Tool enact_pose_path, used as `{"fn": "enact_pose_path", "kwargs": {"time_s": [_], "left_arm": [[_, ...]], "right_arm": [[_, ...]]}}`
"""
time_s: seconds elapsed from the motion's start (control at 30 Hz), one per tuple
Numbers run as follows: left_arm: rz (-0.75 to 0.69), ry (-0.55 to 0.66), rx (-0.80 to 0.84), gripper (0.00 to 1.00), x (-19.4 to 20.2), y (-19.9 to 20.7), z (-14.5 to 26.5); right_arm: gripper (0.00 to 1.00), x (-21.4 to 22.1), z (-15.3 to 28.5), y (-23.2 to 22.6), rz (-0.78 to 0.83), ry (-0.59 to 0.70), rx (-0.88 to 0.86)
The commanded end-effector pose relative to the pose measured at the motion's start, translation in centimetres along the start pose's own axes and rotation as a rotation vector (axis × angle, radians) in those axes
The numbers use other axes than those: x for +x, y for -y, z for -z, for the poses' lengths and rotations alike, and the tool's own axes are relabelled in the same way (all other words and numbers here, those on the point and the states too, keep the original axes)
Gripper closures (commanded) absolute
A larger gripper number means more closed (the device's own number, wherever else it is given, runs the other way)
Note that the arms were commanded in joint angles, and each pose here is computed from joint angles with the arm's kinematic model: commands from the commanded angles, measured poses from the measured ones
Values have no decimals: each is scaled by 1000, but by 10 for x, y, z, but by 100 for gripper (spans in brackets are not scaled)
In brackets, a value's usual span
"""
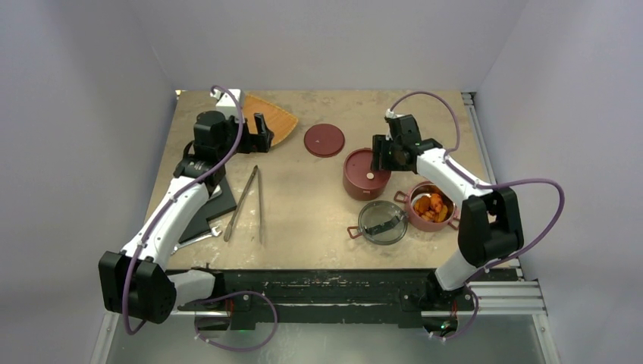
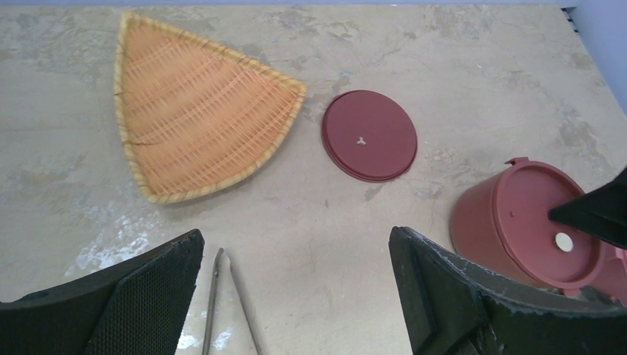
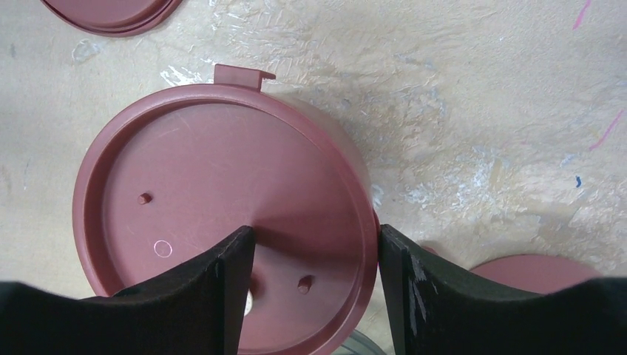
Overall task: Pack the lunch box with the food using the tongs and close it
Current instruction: Move the packing box to the center of the board.
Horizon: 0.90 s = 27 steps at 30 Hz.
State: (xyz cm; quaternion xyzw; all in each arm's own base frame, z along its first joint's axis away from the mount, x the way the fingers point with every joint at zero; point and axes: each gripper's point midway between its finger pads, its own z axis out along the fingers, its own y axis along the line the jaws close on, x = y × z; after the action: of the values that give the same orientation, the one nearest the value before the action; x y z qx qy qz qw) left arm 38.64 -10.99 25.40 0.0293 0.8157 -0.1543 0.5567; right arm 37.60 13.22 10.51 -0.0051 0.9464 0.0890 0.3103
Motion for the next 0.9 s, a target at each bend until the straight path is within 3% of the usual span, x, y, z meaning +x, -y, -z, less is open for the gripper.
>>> {"fn": "enact_pose_path", "kwargs": {"time_s": [0.0,0.27,0.63,0.87], "left_arm": [[36,5,114,5,2,25,-8],[171,-137,408,5,48,89,-30],[215,-404,508,8,133,128,-53],[150,-594,413,31,190,122,-64]], "right_arm": [[37,40,-4,-12,58,-111,0],[38,54,-3,-69,106,-119,-93],[37,55,5,-94,94,-86,-148],[37,59,7,-93,84,-78,-154]]}}
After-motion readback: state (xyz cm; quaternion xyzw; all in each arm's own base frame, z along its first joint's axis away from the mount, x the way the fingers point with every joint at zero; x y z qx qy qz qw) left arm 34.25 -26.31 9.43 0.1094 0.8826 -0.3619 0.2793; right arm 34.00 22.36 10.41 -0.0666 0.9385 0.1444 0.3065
